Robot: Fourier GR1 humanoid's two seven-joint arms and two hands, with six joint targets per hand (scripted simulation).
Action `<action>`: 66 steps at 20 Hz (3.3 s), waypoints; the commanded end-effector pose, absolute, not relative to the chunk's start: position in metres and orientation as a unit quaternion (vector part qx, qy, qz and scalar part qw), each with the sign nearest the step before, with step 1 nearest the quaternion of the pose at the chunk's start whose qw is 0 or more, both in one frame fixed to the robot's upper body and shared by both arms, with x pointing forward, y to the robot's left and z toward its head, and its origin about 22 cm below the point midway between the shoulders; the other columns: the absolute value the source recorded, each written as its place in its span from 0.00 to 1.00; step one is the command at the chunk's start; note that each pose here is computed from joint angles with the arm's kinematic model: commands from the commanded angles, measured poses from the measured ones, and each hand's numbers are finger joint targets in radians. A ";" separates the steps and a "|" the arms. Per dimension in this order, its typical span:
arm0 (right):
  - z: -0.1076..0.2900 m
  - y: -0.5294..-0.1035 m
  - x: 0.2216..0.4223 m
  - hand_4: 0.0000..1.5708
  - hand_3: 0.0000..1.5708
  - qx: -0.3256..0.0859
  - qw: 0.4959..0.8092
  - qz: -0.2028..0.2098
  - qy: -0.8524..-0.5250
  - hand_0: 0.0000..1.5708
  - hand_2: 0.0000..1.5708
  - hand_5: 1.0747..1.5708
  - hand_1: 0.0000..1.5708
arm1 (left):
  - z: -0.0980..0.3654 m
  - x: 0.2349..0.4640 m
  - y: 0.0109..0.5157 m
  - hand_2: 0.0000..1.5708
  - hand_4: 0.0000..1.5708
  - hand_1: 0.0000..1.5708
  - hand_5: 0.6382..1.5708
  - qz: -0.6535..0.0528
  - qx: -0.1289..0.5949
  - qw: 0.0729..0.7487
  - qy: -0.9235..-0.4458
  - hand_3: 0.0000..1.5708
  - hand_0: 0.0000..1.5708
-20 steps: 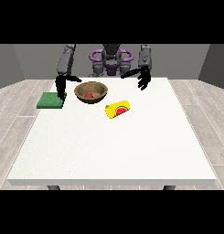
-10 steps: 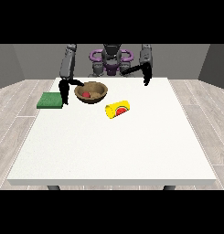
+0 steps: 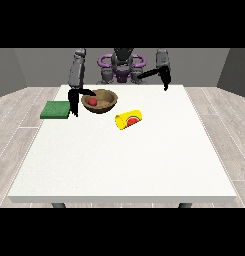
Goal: Pick the cup and pour the ball into the bowl, then pick the bowl and place it on the pad
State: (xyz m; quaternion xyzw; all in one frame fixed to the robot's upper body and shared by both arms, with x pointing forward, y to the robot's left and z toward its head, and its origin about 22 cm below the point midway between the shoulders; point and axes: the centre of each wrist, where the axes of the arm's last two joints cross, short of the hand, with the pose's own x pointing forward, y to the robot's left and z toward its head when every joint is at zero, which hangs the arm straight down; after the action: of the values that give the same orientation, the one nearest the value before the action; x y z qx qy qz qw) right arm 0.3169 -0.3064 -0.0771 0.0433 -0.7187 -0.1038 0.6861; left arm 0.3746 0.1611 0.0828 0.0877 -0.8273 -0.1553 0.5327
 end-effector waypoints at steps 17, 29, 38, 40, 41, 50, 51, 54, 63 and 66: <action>-0.088 -0.289 0.322 0.66 1.00 -0.057 0.811 -0.076 -0.577 1.00 1.00 0.96 1.00 | 0.063 0.366 0.197 0.00 0.00 0.00 1.00 -0.147 0.083 0.565 -0.808 0.00 0.00; -0.020 -0.272 0.372 0.67 1.00 -0.044 0.841 -0.021 -0.538 1.00 1.00 0.96 1.00 | -0.002 0.342 0.265 0.00 0.00 0.00 1.00 -0.096 0.138 0.630 -0.758 0.00 0.00; -0.002 -0.363 0.354 0.68 1.00 -0.041 0.806 -0.095 -0.583 1.00 1.00 0.98 1.00 | 0.028 0.354 0.246 0.00 0.00 0.00 1.00 -0.095 0.127 0.591 -0.791 0.00 0.00; 0.009 -0.379 0.357 0.68 1.00 -0.039 0.800 -0.109 -0.589 1.00 1.00 0.98 1.00 | 0.044 0.363 0.231 0.00 0.00 0.00 1.00 -0.104 0.131 0.581 -0.796 0.00 0.00; 0.050 -0.372 0.379 0.68 1.00 -0.026 0.788 -0.096 -0.607 1.00 1.00 0.98 1.00 | 0.023 0.357 0.267 0.00 0.00 0.00 0.99 -0.080 0.151 0.561 -0.810 0.00 0.00; 0.053 -0.459 0.343 0.66 0.87 -0.046 0.734 -0.149 -0.661 1.00 1.00 0.98 1.00 | 0.069 0.363 0.190 0.00 0.00 0.00 0.99 -0.112 0.130 0.470 -0.866 0.00 0.00; 0.075 -0.473 0.344 0.66 0.89 -0.041 0.727 -0.130 -0.673 1.00 1.00 0.98 1.00 | 0.077 0.366 0.180 0.00 0.00 0.00 0.99 -0.104 0.137 0.475 -0.863 0.00 0.00; 0.076 -0.495 0.328 0.64 0.76 -0.061 0.703 -0.126 -0.697 1.00 1.00 0.99 1.00 | 0.100 0.363 0.189 0.00 0.00 0.00 0.99 -0.101 0.132 0.423 -0.891 0.00 0.00; 0.113 -0.525 0.321 0.66 0.00 -0.110 0.661 -0.122 -0.733 1.00 1.00 1.00 1.00 | 0.129 0.344 0.193 0.00 0.00 0.00 0.99 -0.104 0.140 0.398 -0.901 0.00 0.00; 0.105 -0.512 0.331 0.66 0.28 -0.110 0.680 -0.107 -0.717 1.00 1.00 1.00 1.00 | 0.130 0.336 0.174 0.00 0.00 0.00 0.99 -0.102 0.154 0.405 -0.896 0.00 0.00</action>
State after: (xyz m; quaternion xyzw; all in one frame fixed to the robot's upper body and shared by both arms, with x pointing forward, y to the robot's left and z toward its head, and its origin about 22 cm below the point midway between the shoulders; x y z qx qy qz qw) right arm 0.3258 -0.5123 0.0962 -0.1040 -0.7178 -0.1152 0.6787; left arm 0.3431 0.1865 0.1231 0.1466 -0.8950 -0.1057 0.4078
